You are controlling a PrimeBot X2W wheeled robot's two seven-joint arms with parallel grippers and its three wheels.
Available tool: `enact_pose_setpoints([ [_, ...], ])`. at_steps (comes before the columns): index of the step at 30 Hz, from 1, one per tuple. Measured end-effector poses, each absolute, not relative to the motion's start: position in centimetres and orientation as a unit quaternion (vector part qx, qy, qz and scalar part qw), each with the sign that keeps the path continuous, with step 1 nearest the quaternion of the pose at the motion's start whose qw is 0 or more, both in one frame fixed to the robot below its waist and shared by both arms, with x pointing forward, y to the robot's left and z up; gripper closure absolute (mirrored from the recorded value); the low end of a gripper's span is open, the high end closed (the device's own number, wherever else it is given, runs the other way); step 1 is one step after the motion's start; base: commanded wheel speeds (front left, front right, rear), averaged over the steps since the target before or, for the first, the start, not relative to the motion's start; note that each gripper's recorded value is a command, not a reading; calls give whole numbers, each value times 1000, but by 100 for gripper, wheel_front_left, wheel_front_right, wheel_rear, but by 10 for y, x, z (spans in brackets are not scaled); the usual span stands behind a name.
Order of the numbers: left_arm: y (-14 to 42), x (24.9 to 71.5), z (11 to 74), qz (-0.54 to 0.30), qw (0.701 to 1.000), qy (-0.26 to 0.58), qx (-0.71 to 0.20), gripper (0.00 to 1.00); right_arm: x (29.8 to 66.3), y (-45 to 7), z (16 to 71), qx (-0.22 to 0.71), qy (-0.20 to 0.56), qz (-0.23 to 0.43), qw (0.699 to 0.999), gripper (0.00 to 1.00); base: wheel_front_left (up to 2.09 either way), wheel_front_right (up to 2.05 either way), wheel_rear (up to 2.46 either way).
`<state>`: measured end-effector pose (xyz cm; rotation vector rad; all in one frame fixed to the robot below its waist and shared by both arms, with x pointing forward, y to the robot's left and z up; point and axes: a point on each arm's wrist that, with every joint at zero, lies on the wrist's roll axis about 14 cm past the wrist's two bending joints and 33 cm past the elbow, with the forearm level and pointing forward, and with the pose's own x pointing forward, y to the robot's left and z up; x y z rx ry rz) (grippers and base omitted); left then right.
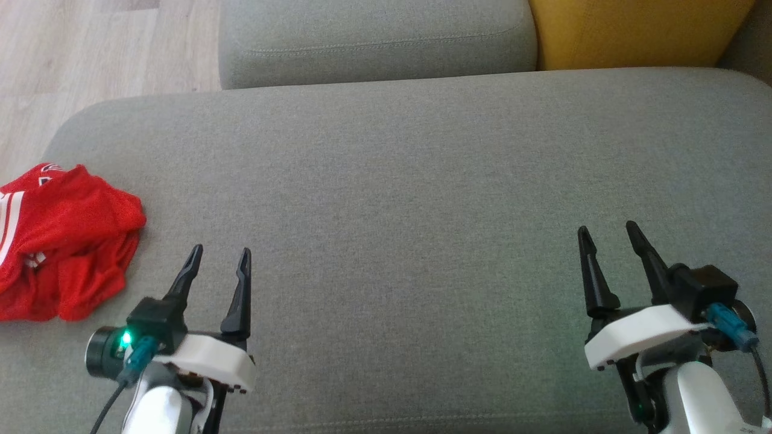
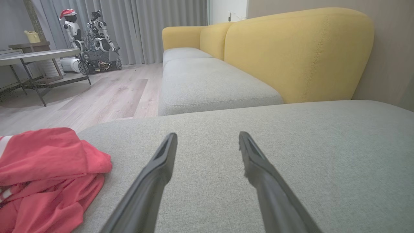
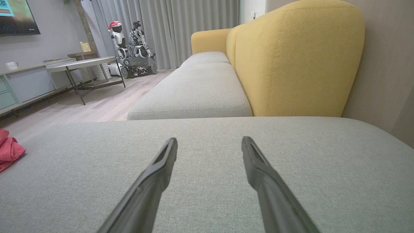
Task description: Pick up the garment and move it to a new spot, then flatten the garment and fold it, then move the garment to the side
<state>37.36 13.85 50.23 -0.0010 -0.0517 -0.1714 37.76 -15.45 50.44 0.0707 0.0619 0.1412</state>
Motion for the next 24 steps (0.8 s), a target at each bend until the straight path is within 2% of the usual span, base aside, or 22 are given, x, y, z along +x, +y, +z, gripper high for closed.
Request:
enact_pose_setpoints([
  [24, 146, 373, 494, -71, 997, -12, -10, 0, 380, -163, 504, 52, 30, 57, 997, 0, 0, 0, 0],
])
